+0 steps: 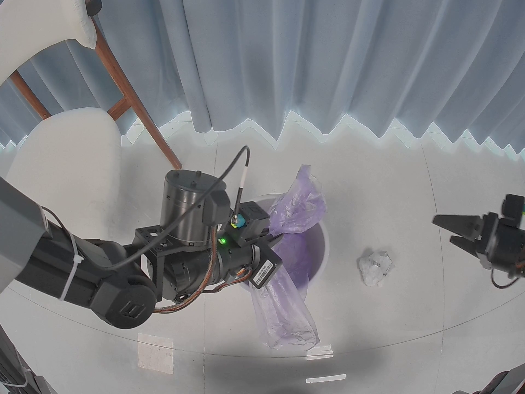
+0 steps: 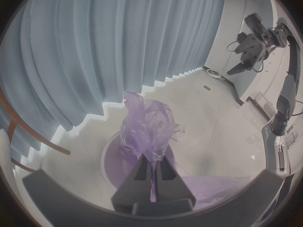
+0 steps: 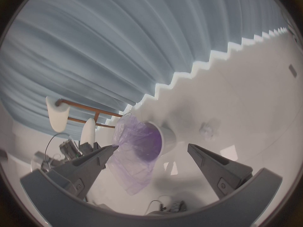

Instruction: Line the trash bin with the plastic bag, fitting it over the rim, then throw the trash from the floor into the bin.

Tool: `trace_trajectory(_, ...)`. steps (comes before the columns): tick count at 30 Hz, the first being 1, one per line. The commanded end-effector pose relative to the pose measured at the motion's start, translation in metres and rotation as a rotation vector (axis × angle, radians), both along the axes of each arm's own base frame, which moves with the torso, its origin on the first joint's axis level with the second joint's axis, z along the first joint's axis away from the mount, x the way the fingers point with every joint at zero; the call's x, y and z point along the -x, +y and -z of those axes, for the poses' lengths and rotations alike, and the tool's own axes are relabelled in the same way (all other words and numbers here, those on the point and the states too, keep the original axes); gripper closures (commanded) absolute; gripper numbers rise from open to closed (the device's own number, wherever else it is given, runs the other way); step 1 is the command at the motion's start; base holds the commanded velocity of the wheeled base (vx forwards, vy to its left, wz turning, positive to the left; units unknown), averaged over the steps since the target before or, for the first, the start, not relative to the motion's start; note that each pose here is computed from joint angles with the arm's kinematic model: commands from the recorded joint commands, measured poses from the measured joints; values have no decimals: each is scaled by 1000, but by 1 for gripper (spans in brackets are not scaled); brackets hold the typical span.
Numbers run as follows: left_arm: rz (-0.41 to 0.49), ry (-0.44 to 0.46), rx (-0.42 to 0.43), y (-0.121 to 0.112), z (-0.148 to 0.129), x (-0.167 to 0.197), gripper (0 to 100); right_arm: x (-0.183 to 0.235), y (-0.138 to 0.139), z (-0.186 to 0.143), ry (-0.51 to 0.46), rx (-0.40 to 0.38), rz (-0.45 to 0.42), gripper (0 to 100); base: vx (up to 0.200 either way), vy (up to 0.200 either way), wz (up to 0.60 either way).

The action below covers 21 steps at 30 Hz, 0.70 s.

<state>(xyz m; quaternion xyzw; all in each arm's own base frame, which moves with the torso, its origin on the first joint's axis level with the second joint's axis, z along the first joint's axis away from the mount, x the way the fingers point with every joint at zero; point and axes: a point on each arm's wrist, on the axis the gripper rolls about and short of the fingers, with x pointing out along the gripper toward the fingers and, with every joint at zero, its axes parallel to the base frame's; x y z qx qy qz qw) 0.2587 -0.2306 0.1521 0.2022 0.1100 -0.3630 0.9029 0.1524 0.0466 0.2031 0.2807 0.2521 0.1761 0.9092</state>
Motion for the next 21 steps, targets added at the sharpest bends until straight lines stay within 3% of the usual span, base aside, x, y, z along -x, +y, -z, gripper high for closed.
trace_trajectory(1,-16,12,-5,4,5,6,100,-113,67,40,315,-171,-44,0,0,0,0)
trace_trajectory(7,-15,11,-4,2,6,4,100,-128,80,42,313,-230,-42,0,0,0,0)
trace_trajectory(21,-7,17,-11,-5,11,1,100,-131,103,48,306,-225,-105,0,0,0,0)
